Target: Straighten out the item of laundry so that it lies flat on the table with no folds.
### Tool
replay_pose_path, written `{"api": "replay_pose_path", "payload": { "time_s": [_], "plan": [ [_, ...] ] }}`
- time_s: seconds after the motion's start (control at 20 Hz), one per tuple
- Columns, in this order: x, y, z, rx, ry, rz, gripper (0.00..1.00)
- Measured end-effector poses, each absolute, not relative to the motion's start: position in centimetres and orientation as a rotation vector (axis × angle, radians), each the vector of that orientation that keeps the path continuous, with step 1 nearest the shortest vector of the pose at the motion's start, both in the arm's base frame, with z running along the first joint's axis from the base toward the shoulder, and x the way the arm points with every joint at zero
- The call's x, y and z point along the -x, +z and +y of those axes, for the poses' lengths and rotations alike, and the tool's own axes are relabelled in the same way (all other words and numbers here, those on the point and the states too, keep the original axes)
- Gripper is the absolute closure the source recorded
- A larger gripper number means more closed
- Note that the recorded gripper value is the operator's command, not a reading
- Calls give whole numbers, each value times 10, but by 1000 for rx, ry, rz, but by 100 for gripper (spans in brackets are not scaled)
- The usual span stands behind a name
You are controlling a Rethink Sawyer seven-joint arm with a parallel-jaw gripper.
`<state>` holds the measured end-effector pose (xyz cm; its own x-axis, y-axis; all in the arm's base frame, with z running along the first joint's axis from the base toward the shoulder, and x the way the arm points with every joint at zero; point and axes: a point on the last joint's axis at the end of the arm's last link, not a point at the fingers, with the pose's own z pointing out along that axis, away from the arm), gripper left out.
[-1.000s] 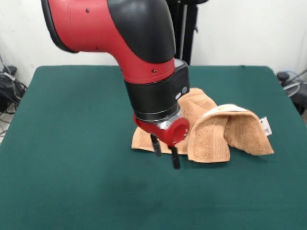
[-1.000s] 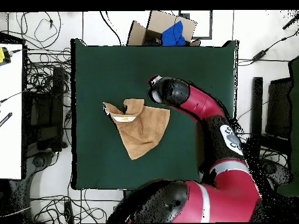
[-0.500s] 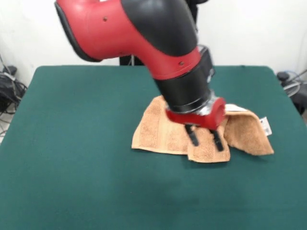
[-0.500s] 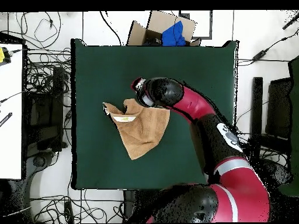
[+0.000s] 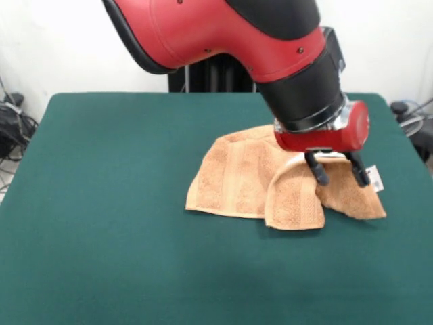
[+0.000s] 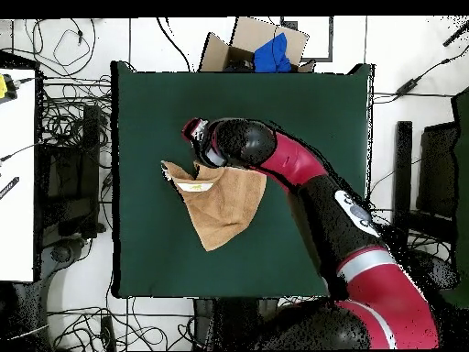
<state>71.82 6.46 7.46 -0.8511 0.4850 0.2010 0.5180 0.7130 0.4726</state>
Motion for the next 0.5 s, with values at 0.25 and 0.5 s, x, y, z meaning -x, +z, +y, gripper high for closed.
{"api": "replay_pose_path", "payload": {
  "time_s": [0.25, 0.5],
  "plan": [
    [-716, 82, 65, 825, -878, -2817, 0],
    [-711, 84, 63, 819, -896, -2790, 0]
  ]
}}
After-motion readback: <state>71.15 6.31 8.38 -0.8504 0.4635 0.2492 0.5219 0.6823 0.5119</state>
